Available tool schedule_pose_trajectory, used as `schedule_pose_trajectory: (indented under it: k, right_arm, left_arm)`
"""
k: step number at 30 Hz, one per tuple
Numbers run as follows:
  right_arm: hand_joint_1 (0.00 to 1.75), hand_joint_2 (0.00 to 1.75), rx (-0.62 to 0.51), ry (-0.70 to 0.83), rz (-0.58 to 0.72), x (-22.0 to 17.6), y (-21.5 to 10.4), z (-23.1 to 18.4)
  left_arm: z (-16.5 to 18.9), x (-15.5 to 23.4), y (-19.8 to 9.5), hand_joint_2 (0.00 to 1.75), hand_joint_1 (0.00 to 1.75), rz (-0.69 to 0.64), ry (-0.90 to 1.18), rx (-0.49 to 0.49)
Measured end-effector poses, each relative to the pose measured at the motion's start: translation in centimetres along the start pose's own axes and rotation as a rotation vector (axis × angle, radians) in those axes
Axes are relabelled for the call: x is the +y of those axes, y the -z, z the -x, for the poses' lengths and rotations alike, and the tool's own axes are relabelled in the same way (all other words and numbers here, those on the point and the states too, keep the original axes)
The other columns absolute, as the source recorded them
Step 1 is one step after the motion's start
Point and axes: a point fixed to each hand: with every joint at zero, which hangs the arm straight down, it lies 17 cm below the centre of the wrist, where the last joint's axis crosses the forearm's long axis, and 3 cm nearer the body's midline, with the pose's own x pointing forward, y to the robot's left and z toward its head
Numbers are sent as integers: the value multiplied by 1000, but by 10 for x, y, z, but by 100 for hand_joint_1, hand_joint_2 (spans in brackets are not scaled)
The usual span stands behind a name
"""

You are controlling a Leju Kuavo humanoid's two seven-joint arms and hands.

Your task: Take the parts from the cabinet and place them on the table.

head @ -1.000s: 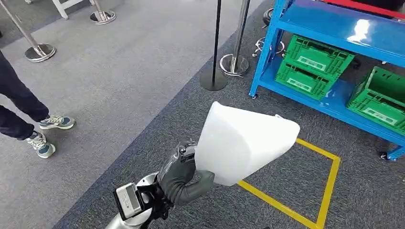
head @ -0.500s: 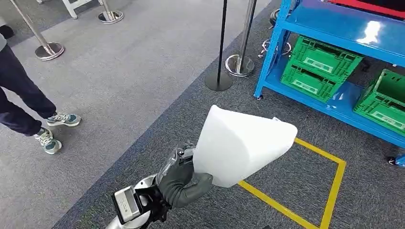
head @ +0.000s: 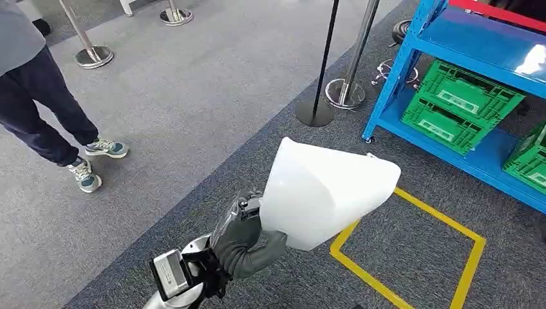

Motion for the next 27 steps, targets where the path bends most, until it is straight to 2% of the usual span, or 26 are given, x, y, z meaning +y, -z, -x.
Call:
schedule_pose_trajectory:
  k: [27]
  right_arm:
    - [0, 0, -16, 19, 18, -1, 0, -1]
  left_arm:
    - [-1, -3, 3, 175, 175, 6, 3, 0]
